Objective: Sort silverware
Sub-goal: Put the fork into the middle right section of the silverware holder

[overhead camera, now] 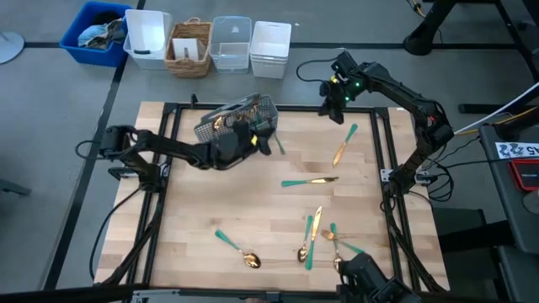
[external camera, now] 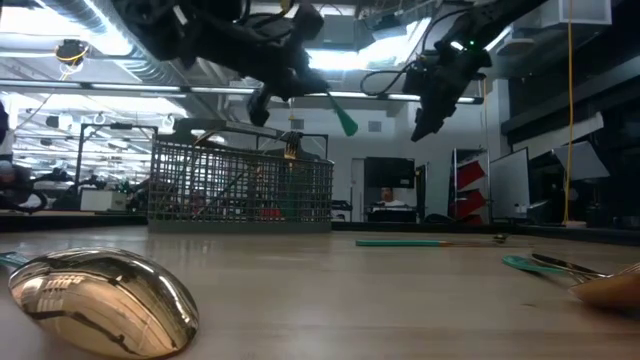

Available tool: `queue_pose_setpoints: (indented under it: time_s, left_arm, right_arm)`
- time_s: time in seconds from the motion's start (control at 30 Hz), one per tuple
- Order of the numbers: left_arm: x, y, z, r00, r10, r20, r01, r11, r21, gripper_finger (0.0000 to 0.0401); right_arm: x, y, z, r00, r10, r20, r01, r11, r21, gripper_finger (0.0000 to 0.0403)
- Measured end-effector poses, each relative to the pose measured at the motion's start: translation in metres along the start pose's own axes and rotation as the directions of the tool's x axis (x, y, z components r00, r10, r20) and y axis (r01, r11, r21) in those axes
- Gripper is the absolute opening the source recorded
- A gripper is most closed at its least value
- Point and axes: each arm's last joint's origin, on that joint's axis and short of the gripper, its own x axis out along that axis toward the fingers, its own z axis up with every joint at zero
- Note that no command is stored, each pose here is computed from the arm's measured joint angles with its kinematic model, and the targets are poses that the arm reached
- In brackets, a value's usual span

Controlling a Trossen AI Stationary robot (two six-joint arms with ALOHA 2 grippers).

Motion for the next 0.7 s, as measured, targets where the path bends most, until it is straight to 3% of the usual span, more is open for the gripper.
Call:
queue_pose_setpoints:
  time_s: [0.37, 0.7]
  left_arm:
    - [0.026, 0.039, 0.038, 0.982, 0.114, 0.148, -0.140, 0.973, 0.185, 0.0002]
    - [0.025, 0.044, 0.063, 0.968, 0.123, 0.220, -0.190, 0.929, 0.316, 0.0002]
  right_arm:
    - [0.027, -0.001, -0.025, 0.998, 0.053, -0.034, -0.052, 0.998, 0.039, 0.0062]
    - [0.064, 0.001, -0.067, 0.992, 0.098, -0.084, -0.091, 0.992, 0.087, 0.0062]
